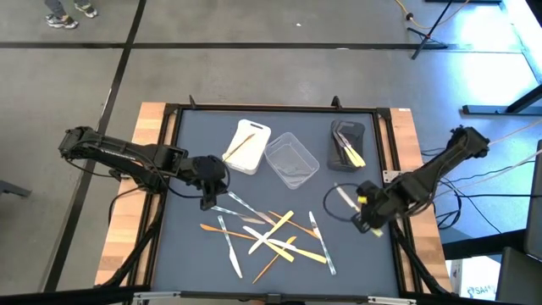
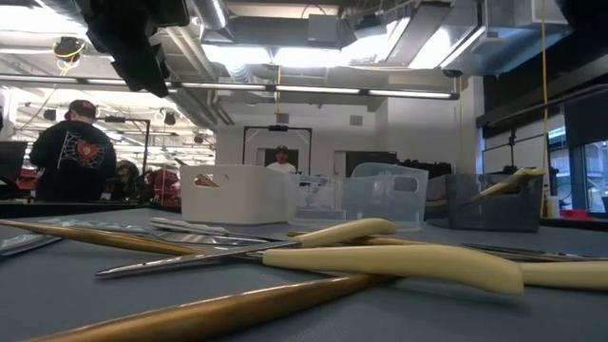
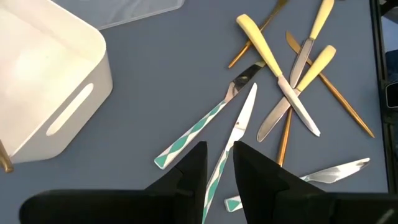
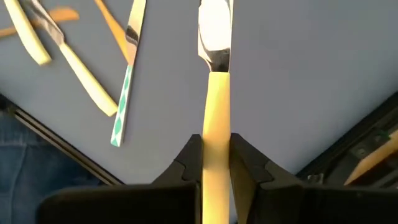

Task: Sort silverware by color (type)
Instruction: Put the yellow knife into the black bin, then put the gold knife into the white bin

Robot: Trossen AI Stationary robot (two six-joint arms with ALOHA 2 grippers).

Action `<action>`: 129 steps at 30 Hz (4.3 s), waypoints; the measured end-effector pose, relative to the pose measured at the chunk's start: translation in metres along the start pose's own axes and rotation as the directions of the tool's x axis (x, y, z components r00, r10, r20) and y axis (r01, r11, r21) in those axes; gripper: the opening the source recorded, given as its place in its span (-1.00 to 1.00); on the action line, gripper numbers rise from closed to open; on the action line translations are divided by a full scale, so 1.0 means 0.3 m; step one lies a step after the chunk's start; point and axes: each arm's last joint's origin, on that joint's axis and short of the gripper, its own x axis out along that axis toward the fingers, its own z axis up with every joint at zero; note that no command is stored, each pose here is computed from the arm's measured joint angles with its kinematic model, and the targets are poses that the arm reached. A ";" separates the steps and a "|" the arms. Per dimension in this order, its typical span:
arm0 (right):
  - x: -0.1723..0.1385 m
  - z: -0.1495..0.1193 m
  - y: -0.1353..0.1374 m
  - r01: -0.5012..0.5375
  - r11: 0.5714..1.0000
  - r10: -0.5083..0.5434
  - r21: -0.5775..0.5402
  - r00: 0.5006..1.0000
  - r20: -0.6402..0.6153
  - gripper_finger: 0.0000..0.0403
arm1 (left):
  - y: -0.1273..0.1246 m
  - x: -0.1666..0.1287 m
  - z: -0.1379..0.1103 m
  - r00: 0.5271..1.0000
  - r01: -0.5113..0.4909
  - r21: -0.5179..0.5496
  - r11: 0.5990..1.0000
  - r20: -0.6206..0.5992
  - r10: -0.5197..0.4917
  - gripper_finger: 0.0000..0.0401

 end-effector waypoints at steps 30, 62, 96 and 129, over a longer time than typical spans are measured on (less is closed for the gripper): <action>-0.134 0.362 -0.278 -0.012 0.984 -0.010 0.176 0.993 0.121 -0.84 | 0.000 0.000 0.000 1.000 -0.005 0.001 1.000 0.002 0.005 -0.64; 0.110 0.771 -0.486 0.153 0.977 -0.121 0.149 0.972 -0.201 -0.84 | 0.000 0.001 0.002 1.000 -0.002 0.000 1.000 0.007 0.002 -0.64; 0.115 0.776 -0.487 0.157 0.976 -0.126 0.149 0.971 -0.202 -0.32 | -0.004 0.000 0.000 0.999 0.037 0.000 0.999 -0.012 -0.037 -0.57; 0.115 0.776 -0.488 0.162 0.976 -0.130 0.148 0.971 -0.202 -0.31 | -0.256 0.330 -0.105 0.974 0.185 0.242 0.952 -0.174 -0.145 -0.30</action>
